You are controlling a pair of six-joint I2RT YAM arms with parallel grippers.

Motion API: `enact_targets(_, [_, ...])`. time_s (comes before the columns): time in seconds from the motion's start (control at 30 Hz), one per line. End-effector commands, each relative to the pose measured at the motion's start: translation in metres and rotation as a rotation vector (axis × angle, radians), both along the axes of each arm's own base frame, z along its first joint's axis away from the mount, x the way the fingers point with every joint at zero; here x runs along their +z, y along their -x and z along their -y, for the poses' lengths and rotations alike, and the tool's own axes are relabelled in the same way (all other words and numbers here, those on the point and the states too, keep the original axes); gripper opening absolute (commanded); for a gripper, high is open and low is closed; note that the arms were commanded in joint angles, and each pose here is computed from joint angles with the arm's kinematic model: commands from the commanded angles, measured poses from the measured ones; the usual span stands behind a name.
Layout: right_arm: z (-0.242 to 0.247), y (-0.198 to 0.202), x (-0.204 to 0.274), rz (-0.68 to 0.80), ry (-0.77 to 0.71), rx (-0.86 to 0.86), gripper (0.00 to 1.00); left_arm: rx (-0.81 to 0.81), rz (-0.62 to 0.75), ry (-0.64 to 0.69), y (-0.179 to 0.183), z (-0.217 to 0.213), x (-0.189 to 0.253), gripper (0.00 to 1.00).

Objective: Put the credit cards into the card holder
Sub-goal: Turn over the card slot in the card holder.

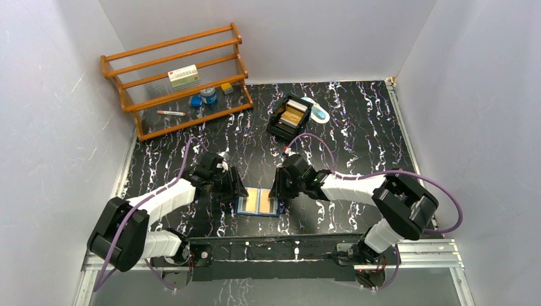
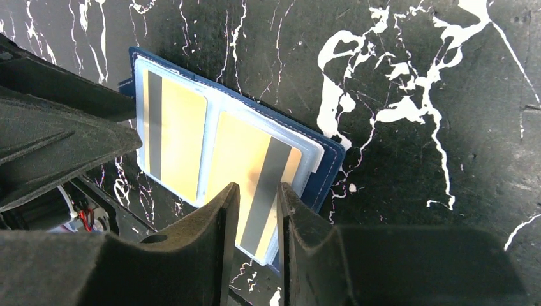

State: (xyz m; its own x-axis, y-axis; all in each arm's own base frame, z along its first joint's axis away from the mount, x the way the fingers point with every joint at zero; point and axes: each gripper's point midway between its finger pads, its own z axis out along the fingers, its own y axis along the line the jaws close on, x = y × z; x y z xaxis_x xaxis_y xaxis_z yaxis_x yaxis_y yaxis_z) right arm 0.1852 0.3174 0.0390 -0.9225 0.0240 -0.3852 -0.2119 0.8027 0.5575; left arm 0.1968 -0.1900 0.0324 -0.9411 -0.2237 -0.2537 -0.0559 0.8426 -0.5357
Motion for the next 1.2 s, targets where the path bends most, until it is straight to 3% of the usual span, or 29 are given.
enact_targets(0.0, [0.001, -0.005, -0.001, 0.029, 0.001, -0.005, 0.36, -0.001, 0.042, -0.123, -0.012, -0.018, -0.001, 0.55])
enact_targets(0.67, [0.0, -0.006, -0.006, 0.034, -0.004, 0.008, 0.33, 0.071, 0.081, -0.266, -0.027, -0.043, 0.022, 0.59])
enact_targets(1.17, [-0.01, 0.0, -0.005, 0.011, -0.06, 0.039, 0.33, 0.026, -0.024, -0.14, -0.023, -0.023, -0.005, 0.59])
